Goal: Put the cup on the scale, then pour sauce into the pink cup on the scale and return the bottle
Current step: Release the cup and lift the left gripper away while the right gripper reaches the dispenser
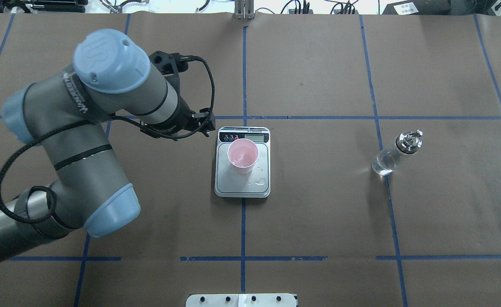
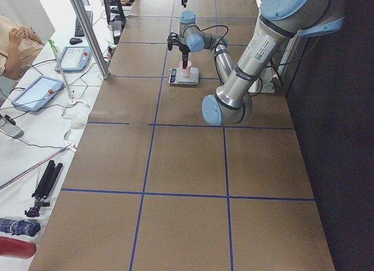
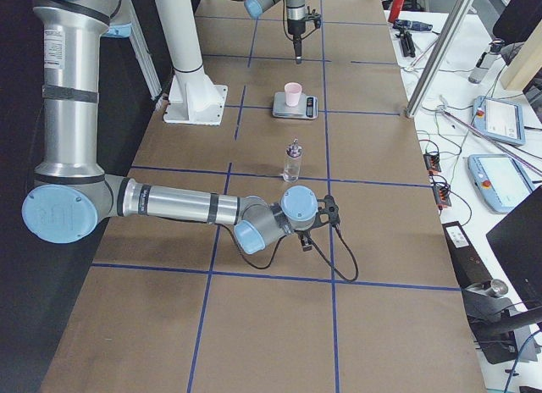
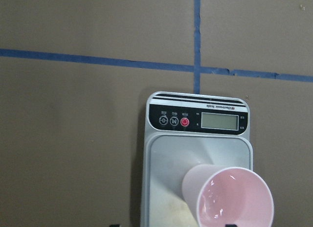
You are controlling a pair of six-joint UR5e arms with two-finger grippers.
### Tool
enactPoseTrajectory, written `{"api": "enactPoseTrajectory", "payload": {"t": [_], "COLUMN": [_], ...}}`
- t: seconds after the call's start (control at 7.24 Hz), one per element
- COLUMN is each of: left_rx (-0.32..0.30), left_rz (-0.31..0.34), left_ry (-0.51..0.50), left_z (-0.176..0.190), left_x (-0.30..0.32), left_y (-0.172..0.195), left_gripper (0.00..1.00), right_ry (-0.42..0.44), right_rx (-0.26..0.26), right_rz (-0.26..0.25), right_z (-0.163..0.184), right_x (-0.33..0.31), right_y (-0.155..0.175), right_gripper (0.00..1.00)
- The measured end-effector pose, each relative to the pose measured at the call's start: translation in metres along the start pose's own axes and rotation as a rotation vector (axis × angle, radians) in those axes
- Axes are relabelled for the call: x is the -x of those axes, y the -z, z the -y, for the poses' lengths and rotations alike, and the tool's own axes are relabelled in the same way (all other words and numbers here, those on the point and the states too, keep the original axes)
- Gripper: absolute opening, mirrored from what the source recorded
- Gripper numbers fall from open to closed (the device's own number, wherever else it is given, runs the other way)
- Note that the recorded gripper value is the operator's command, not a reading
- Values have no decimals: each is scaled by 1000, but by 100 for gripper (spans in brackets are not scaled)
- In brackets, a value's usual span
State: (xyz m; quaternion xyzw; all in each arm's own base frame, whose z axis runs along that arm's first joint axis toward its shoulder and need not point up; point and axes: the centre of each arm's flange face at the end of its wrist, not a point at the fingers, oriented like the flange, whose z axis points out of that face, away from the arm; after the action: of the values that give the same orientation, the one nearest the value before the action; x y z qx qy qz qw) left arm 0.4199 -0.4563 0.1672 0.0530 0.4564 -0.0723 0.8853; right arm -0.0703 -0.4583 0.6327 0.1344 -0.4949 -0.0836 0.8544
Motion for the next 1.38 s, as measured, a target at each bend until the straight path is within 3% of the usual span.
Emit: {"api": "enactPoseTrajectory", "payload": {"t": [0.28,0.55,0.83,1.1,1.38], "left_rx": [-43,-57,-72,-108,-127], "left_rz": [44,90,119,142,138], "left_ry": [-15,-47,-62,-78,-93], "left_z": [27,43,52,58,62], "left_x": [50,88,103,109,109], "left_y": [9,7,4,3,3], "left_gripper": [77,77,80,80,80], "right_ry": [20,55,42,26,35], "right_rx": [-113,-161,-205,-297,-367], "right_rz": [46,112,148,52,-97], "right_z": [-28,-49,-60,-64,-77], "right_x": [68,156,218,267,293], "right_y": [-52,-96,-107,-103,-97], "right_gripper": [100,100,100,100,100]}}
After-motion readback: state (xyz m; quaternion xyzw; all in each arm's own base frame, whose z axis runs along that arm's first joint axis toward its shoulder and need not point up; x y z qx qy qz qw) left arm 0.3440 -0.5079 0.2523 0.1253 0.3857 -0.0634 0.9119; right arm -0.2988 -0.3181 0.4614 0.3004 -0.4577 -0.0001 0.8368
